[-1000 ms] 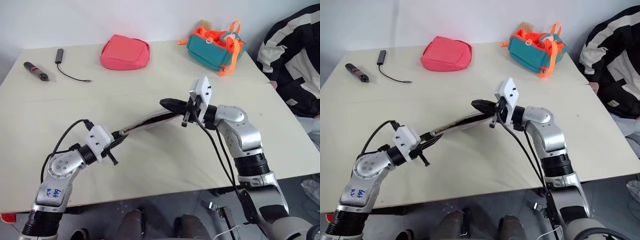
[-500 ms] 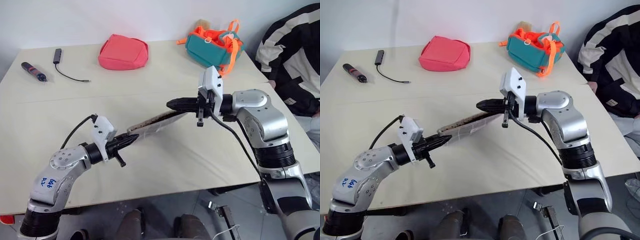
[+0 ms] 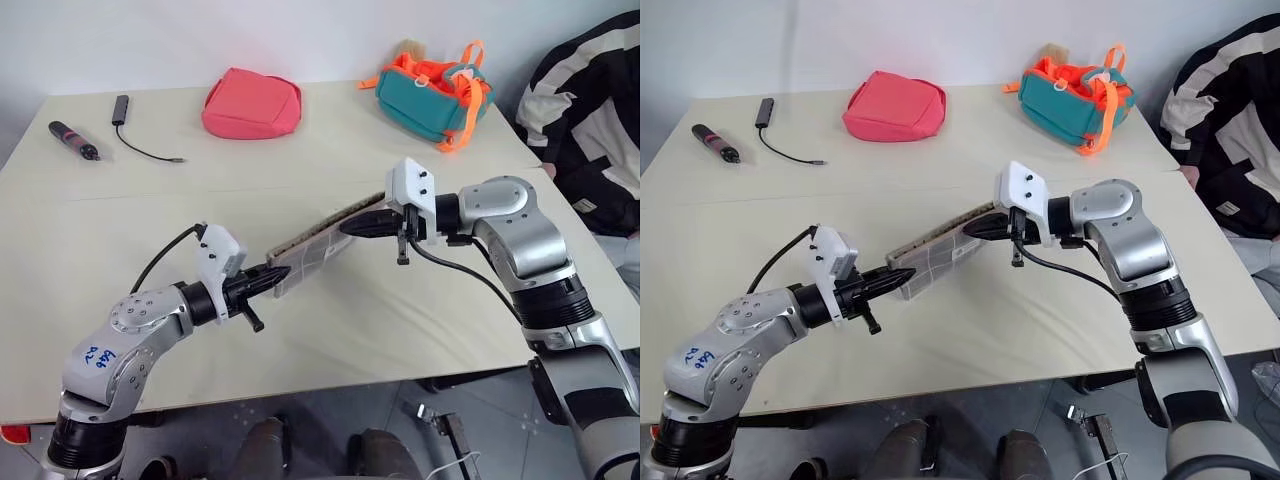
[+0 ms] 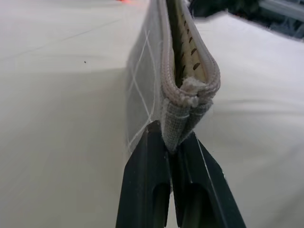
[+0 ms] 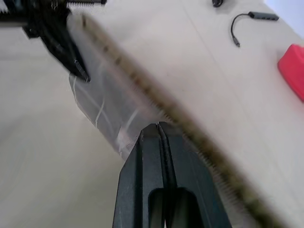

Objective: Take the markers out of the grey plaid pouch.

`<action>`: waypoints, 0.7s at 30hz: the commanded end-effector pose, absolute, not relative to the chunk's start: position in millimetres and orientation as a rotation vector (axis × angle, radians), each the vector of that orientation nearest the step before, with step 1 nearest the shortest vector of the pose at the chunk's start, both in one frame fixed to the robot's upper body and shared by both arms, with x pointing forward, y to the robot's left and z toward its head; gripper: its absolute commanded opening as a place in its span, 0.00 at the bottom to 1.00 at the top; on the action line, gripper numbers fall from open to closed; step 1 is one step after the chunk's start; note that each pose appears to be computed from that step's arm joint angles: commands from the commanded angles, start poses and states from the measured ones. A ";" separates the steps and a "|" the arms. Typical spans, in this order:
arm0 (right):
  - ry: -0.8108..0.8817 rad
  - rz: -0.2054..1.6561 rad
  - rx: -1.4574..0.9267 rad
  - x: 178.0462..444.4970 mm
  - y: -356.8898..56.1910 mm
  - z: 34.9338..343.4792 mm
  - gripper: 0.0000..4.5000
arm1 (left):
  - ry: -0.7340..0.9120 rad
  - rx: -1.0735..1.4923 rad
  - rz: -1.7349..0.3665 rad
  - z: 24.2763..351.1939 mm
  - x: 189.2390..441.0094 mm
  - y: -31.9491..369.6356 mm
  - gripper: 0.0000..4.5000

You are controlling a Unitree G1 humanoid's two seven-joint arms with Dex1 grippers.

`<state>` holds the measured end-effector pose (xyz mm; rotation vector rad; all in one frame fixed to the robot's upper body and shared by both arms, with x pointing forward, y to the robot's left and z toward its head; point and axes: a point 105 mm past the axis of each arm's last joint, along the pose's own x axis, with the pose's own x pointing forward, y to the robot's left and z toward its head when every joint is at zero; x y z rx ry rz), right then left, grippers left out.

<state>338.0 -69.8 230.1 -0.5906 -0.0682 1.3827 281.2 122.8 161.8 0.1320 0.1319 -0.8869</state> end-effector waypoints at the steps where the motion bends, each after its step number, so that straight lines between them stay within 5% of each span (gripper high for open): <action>1: -0.154 1.474 -0.469 316.6 -65.9 267.0 0.01 | 0.088 0.171 -0.900 169.1 279.1 121.6 0.00; 7: -0.103 1.399 -0.698 330.5 -76.2 250.0 0.01 | 0.085 0.167 -0.946 194.5 282.4 125.9 0.00; 21: -0.020 1.441 -0.863 330.2 -87.4 231.0 0.01 | 0.139 0.086 -1.041 198.6 274.4 111.4 0.00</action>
